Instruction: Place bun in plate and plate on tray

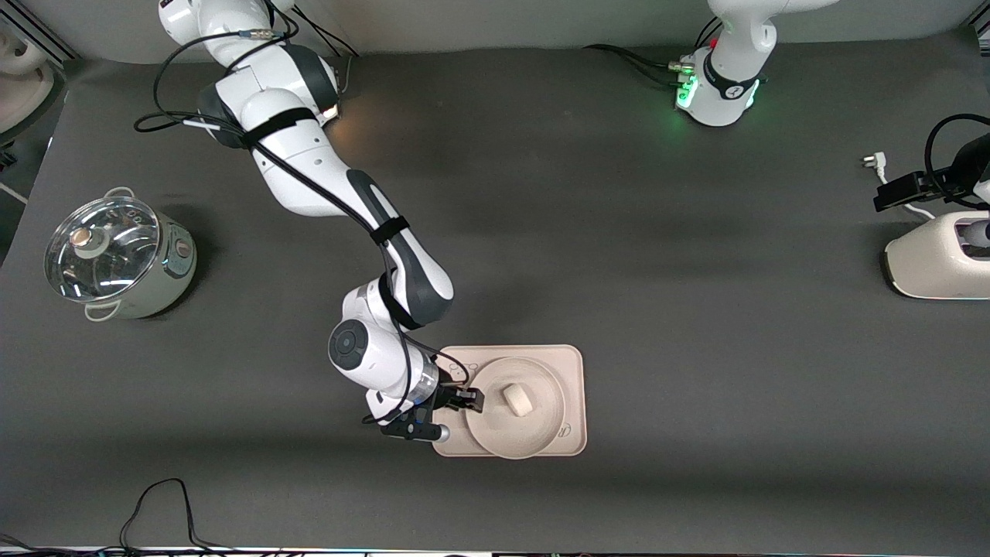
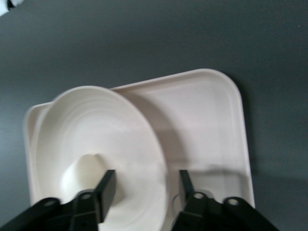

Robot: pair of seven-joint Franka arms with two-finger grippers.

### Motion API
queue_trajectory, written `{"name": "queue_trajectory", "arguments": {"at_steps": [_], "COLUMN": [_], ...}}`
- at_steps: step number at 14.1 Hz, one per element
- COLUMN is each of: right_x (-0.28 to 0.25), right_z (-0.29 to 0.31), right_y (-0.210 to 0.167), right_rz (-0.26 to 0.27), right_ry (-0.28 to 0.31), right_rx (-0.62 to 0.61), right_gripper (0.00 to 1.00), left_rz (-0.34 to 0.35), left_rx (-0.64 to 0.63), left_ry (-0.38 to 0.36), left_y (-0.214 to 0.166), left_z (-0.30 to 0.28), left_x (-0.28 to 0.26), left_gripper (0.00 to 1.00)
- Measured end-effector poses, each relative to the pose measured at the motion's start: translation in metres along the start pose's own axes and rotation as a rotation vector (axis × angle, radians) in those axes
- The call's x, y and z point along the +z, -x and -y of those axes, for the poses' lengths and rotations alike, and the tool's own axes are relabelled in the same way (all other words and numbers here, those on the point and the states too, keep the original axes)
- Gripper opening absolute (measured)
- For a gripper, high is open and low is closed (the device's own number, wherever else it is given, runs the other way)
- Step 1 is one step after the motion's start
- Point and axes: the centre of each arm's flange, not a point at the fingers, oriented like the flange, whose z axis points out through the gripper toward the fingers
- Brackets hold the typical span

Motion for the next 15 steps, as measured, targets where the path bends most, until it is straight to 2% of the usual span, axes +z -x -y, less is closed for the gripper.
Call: {"name": "queue_trajectory", "arguments": {"at_steps": [3, 5, 7, 9, 13, 15], "right_x": [-0.09, -0.169, -0.247, -0.325, -0.465, -0.509], "right_z": [0.031, 0.047, 0.041, 0.01, -0.068, -0.119], "right_y": [-0.007, -0.006, 0.0, 0.012, 0.051, 0.06], "right_rz": [0.059, 0.082, 0.116, 0.14, 0.195, 0.193], "right_ry": [-0.007, -0.015, 0.003, 0.083, 0.296, 0.343], "right_rx": [-0.003, -0.016, -0.011, -0.013, -0.18, -0.195], "right_gripper": [0.99, 1.0, 1.0, 1.0, 1.0, 1.0], "left_rz": [0.001, 0.001, 0.001, 0.002, 0.002, 0.002], "left_rx": [0.0, 0.001, 0.001, 0.0, -0.001, -0.001], "left_ry": [0.0, 0.0, 0.0, 0.0, 0.0, 0.0], "left_y": [0.0, 0.0, 0.0, 0.0, 0.0, 0.0], "left_z": [0.0, 0.0, 0.0, 0.0, 0.001, 0.001], "left_x": [0.0, 0.001, 0.001, 0.001, 0.001, 0.001], "left_gripper": [1.0, 1.0, 1.0, 1.0, 1.0, 1.0]}}
